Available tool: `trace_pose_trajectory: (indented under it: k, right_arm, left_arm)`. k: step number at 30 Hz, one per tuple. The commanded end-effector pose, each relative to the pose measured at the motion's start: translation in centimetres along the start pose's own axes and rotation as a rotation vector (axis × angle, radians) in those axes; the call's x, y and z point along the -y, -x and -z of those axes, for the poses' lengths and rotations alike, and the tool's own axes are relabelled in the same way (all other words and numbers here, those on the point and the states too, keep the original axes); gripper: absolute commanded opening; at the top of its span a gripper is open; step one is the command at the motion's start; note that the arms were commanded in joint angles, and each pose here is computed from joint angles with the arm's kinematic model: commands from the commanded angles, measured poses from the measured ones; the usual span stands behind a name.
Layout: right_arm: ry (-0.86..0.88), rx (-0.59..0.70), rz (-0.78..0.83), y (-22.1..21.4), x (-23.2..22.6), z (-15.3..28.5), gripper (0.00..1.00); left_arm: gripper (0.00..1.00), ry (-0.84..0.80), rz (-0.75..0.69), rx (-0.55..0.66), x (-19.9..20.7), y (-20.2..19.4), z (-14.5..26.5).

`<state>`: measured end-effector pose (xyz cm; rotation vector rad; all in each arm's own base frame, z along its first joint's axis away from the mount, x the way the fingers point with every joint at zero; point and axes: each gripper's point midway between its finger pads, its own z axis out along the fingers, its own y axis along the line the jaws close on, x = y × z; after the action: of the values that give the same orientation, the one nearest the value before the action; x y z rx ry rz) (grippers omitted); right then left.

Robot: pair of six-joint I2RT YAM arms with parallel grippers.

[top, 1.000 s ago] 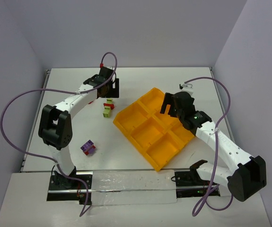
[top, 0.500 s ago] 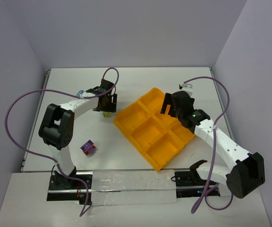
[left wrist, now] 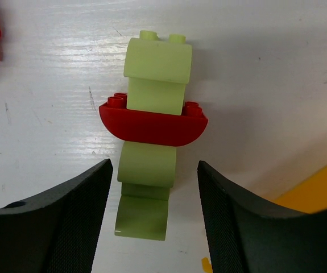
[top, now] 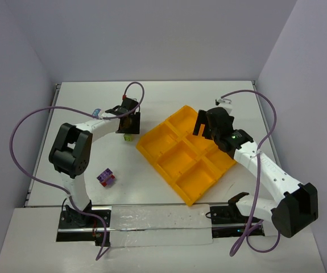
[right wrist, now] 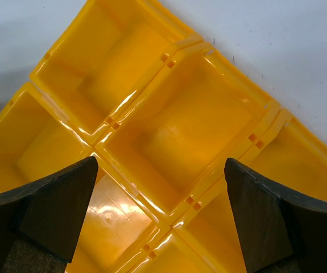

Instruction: Sort the legos into containers by color

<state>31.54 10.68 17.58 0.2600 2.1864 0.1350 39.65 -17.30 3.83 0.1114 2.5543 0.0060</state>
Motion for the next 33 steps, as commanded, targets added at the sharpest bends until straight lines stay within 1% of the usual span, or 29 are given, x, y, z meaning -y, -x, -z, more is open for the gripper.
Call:
trace_pose_trajectory:
  k: [1,4,6,11,12,14,15,16,17,18,19,20,21,22,25,26,27,29,31,33]
  right_arm:
    - [-0.002,0.038,-0.014,1.8,-0.6,0.6,1.00]
    - [0.004,0.048,-0.023,2.1,-0.7,0.8,1.00]
    - [0.030,0.042,-0.033,2.2,-1.2,1.0,1.00]
    - [0.085,0.050,-0.057,3.1,-2.5,1.5,1.00]
    - [0.087,0.054,-0.061,3.2,-2.5,1.6,1.00]
    - [0.101,0.053,-0.062,3.4,-2.9,1.8,1.00]
    - [0.115,0.057,-0.063,3.8,-3.2,2.0,1.00]
    - [0.141,0.062,-0.061,4.3,-3.7,2.3,1.00]
    - [0.182,0.059,-0.059,4.7,-4.5,2.7,1.00]
    - [0.210,0.074,-0.057,5.6,-5.2,3.2,1.00]
    - [0.219,0.066,-0.054,5.5,-5.4,3.3,1.00]
    - [0.251,0.087,-0.045,6.9,-6.2,3.9,1.00]
    - [0.272,0.094,-0.032,7.4,-6.6,4.3,1.00]
    - [0.340,0.089,-0.008,7.6,-7.9,4.8,1.00]
    - [0.546,0.119,0.109,8.4,-11.0,6.8,1.00]
    - [0.596,0.109,0.136,8.1,-11.6,7.3,1.00]
    - [0.666,0.142,0.163,8.6,-12.6,8.2,1.00]
    - [0.683,0.182,0.189,9.6,-13.0,8.8,1.00]
    - [0.658,0.208,0.198,10.5,-12.8,8.7,1.00]
    - [0.675,0.228,0.226,11.1,-13.1,9.1,1.00]
  left_arm:
    - [0.69,-0.001,0.017,0.024,0.4,-0.1,-1.1]
    - [0.67,-0.011,0.027,0.033,0.6,-0.1,-1.2]
    - [0.61,0.003,0.036,0.041,0.3,0.0,-1.3]
    - [0.53,0.026,0.044,0.041,0.0,0.1,-1.5]
    - [0.46,0.023,0.047,0.051,0.1,0.5,-1.2]
    - [0.28,0.027,0.047,0.062,-0.1,0.9,-0.7]
    - [0.23,0.033,0.051,0.068,-0.3,1.1,-0.4]
    - [0.15,0.034,0.054,0.076,-0.3,1.5,-0.1]
    - [0.06,0.026,0.055,0.091,-0.3,2.1,0.6]
    - [0.02,0.007,0.056,0.101,-0.1,2.6,1.4]
    - [0.00,-0.009,0.056,0.105,0.2,2.8,1.6]
    - [0.00,-0.046,0.049,0.127,0.6,3.7,3.2]
    - [0.00,-0.077,0.046,0.142,1.0,4.2,4.1]
    - [0.00,-0.113,0.043,0.157,1.3,4.7,5.0]
    - [0.00,-0.343,0.024,0.233,3.9,6.1,9.7]
    - [0.00,-0.407,0.016,0.225,4.7,6.0,10.3]
    - [0.00,-0.535,0.003,0.274,5.8,6.6,13.2]
    - [0.00,-0.675,-0.014,0.302,6.5,7.0,15.9]
    - [0.00,-0.874,-0.070,0.305,8.3,6.1,19.0]
    - [0.00,-0.988,-0.091,0.326,9.3,5.6,20.2]
